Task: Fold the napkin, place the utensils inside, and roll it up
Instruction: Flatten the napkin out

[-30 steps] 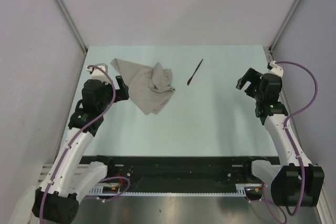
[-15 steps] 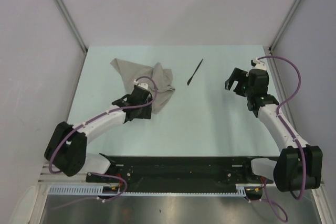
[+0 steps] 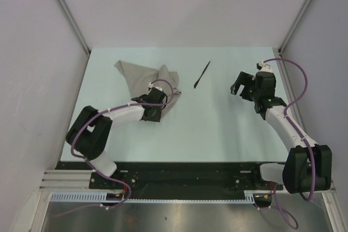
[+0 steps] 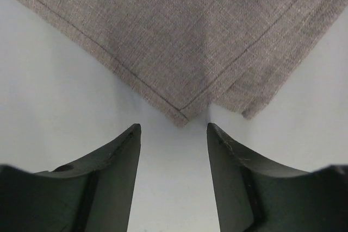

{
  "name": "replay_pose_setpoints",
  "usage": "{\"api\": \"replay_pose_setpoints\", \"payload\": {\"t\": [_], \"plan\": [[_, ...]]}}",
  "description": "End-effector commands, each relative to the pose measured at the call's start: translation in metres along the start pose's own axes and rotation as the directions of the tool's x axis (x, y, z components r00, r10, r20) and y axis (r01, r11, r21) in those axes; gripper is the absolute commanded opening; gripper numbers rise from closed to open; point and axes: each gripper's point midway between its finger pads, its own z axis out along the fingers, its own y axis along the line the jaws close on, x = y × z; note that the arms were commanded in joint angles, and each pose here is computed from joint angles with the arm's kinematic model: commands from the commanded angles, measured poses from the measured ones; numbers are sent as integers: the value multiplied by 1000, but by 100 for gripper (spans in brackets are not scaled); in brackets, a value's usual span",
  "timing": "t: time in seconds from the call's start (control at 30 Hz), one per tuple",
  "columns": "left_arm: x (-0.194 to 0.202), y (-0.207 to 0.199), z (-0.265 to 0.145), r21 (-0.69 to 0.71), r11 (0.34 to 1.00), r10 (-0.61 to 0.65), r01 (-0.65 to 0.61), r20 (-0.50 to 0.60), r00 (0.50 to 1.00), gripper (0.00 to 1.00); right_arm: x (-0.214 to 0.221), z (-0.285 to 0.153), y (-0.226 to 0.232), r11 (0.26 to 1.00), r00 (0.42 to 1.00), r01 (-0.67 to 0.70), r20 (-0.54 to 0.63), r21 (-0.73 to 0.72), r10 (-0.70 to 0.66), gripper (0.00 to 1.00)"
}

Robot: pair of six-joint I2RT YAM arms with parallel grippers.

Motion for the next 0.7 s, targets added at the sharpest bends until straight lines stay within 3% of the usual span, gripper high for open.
{"api": "replay_pose_setpoints", "payload": {"t": [0.0, 0.1, 0.17, 0.37, 0.43, 0.6, 0.67], "plan": [[-28, -1, 5, -35, 999, -8, 10, 54, 998, 55, -20, -1, 13, 999, 999, 14, 42, -41, -12, 97], [-27, 0, 10, -46, 999, 1, 1, 45, 999, 52, -21, -1, 13, 999, 999, 15, 42, -42, -14, 97], [-26, 3, 14, -60, 998, 2, 0, 36, 999, 42, -21, 0, 13, 999, 999, 14, 40, -42, -13, 97], [-14, 8, 23, -63, 998, -18, 18, -6, 1000, 31, -18, 1, 15, 998, 999, 36, 28, -53, -34, 97], [-9, 7, 24, -40, 999, -27, 26, -11, 1000, 20, -17, 0, 19, 996, 998, 59, 24, -60, -58, 97], [-10, 9, 20, -18, 998, -56, 56, 17, 998, 1, 7, 5, 66, 979, 990, 131, -31, -154, -137, 97], [-17, 10, 16, 1, 997, -79, 79, 48, 996, 0, 17, 7, 92, 968, 986, 142, -53, -207, -156, 97]]}}
